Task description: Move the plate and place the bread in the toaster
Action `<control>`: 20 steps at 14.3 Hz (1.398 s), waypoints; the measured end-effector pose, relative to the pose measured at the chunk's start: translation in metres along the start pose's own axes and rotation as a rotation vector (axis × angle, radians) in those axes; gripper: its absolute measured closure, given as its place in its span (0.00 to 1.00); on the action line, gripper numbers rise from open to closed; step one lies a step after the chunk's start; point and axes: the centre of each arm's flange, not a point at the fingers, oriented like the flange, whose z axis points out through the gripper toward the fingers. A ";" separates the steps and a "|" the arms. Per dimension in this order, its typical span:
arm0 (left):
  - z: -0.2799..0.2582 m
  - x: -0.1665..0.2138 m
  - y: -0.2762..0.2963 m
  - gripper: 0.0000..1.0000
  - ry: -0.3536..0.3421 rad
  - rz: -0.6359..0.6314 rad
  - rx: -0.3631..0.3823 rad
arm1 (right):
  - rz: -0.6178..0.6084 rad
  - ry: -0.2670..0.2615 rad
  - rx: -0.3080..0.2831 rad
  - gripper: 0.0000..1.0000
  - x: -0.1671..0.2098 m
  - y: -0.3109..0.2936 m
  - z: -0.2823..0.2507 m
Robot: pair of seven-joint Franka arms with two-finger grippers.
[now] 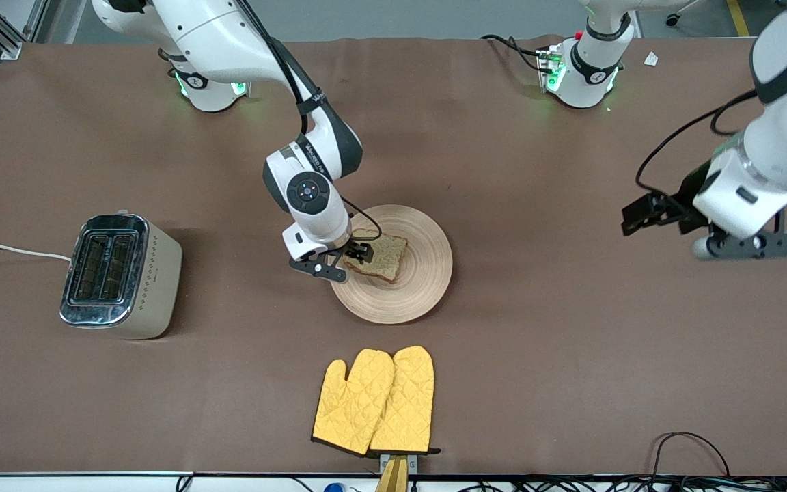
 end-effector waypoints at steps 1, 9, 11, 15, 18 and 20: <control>-0.012 -0.013 -0.002 0.00 0.021 0.004 0.036 | -0.003 -0.004 -0.001 0.07 -0.003 -0.002 0.002; -0.041 -0.054 -0.046 0.00 -0.006 -0.053 0.059 | -0.005 -0.021 -0.020 0.35 -0.008 -0.002 0.020; -0.039 -0.053 -0.050 0.00 -0.012 -0.053 0.056 | -0.007 -0.022 -0.017 0.56 -0.010 -0.003 0.020; -0.039 -0.053 -0.055 0.00 -0.017 -0.046 0.057 | -0.004 -0.024 -0.015 0.88 -0.010 -0.003 0.019; -0.037 -0.054 -0.059 0.00 -0.034 -0.052 0.060 | 0.001 -0.025 -0.004 0.95 -0.009 -0.006 0.016; -0.038 -0.054 -0.060 0.00 -0.033 -0.052 0.060 | -0.002 -0.019 0.007 0.95 -0.005 -0.012 0.006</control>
